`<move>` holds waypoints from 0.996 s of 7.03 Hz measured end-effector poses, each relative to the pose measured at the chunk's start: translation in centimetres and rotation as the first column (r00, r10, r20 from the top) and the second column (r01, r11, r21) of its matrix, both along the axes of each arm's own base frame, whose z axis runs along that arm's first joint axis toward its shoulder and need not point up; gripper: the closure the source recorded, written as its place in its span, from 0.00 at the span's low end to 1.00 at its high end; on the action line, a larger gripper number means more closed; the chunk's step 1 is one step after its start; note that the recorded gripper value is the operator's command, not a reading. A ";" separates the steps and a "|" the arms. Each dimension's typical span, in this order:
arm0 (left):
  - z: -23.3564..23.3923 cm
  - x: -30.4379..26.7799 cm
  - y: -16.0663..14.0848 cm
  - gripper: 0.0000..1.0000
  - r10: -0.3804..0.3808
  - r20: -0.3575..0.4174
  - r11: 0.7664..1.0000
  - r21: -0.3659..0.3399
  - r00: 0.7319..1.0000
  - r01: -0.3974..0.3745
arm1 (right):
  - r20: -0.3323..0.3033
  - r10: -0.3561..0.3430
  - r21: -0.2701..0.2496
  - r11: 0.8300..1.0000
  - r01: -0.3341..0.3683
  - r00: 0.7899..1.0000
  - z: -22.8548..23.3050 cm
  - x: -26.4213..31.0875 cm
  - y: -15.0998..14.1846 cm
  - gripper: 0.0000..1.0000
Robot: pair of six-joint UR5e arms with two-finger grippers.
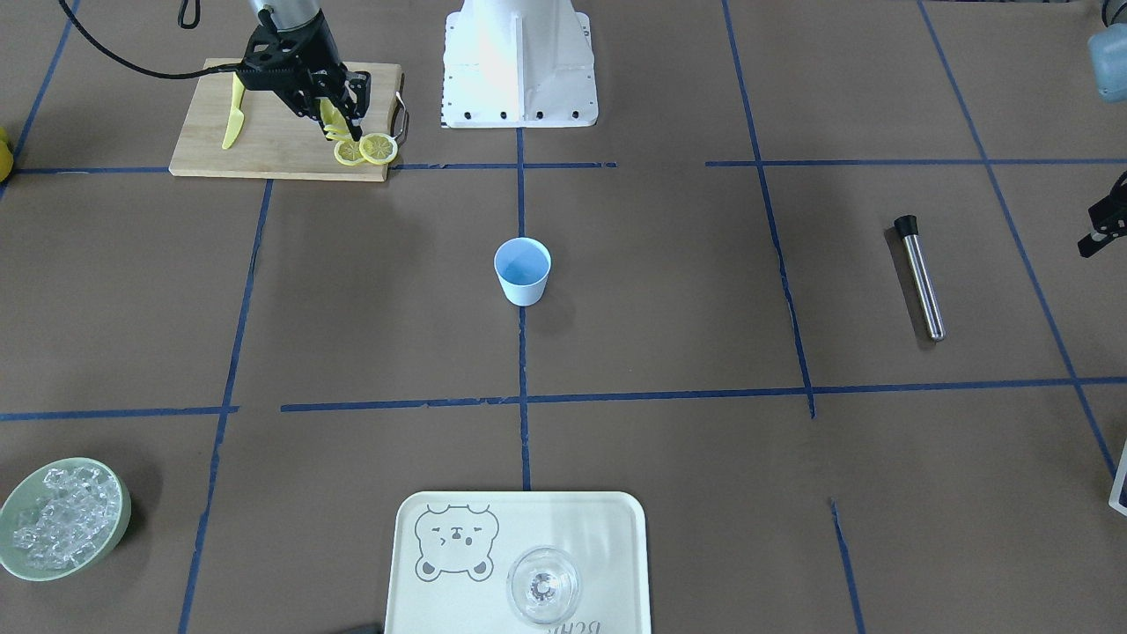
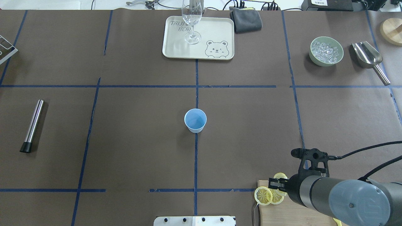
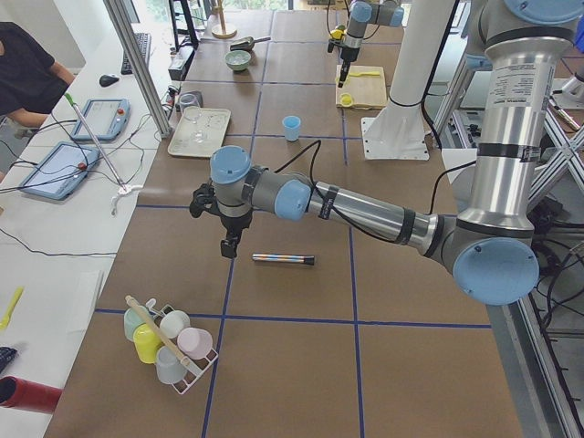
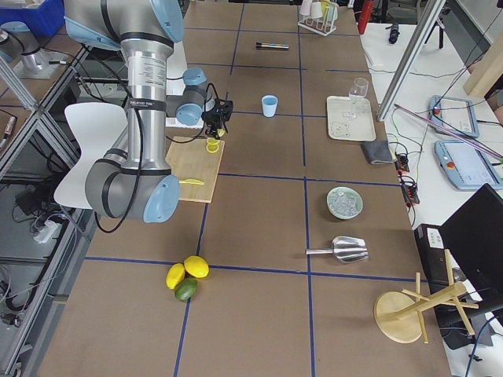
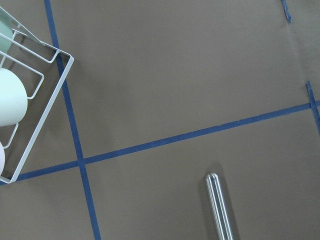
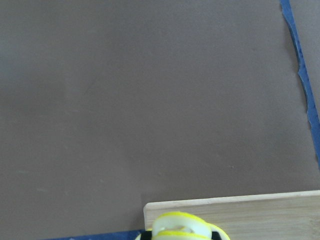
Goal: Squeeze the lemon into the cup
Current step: 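Carry the lemon slice with the right gripper over the blue cup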
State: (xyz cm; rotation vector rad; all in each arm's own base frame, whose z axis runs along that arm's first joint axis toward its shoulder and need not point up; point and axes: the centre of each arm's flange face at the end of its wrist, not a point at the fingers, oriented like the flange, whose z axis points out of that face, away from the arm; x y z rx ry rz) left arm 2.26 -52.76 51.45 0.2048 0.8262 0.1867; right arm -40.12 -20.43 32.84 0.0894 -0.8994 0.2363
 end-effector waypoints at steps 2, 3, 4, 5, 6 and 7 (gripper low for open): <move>-0.1 0.0 0.0 0.00 -0.014 -0.003 1.000 -0.012 1.000 0.014 | 0.059 0.037 -0.025 0.999 -0.036 0.998 -3.0 0.0 -3.6 0.49; -0.1 0.0 -0.1 0.00 -0.017 -0.003 1.000 -0.016 1.000 0.017 | 0.064 0.059 -0.036 0.998 -0.057 0.996 -5.4 -0.9 -5.7 0.49; 0.0 0.3 -0.3 0.00 -0.014 -0.002 1.000 -0.021 1.000 0.014 | 0.049 0.074 -0.045 0.996 -0.072 0.996 -8.7 -2.4 -7.8 0.49; 0.2 1.6 -0.3 0.00 0.004 -0.002 1.000 -0.031 1.000 -0.004 | 0.027 0.080 -0.045 0.996 -0.079 0.996 -11.8 -3.9 -9.4 0.47; 0.3 3.8 -0.3 0.00 0.028 -0.003 0.998 -0.051 1.000 -0.028 | 0.018 0.083 -0.037 0.996 -0.083 0.996 -14.0 -4.8 -10.5 0.47; 0.5 6.7 -0.4 0.00 0.051 -0.003 0.995 -0.086 0.999 -0.051 | 0.019 0.089 -0.031 0.996 -0.088 0.996 -15.5 -5.5 -11.3 0.47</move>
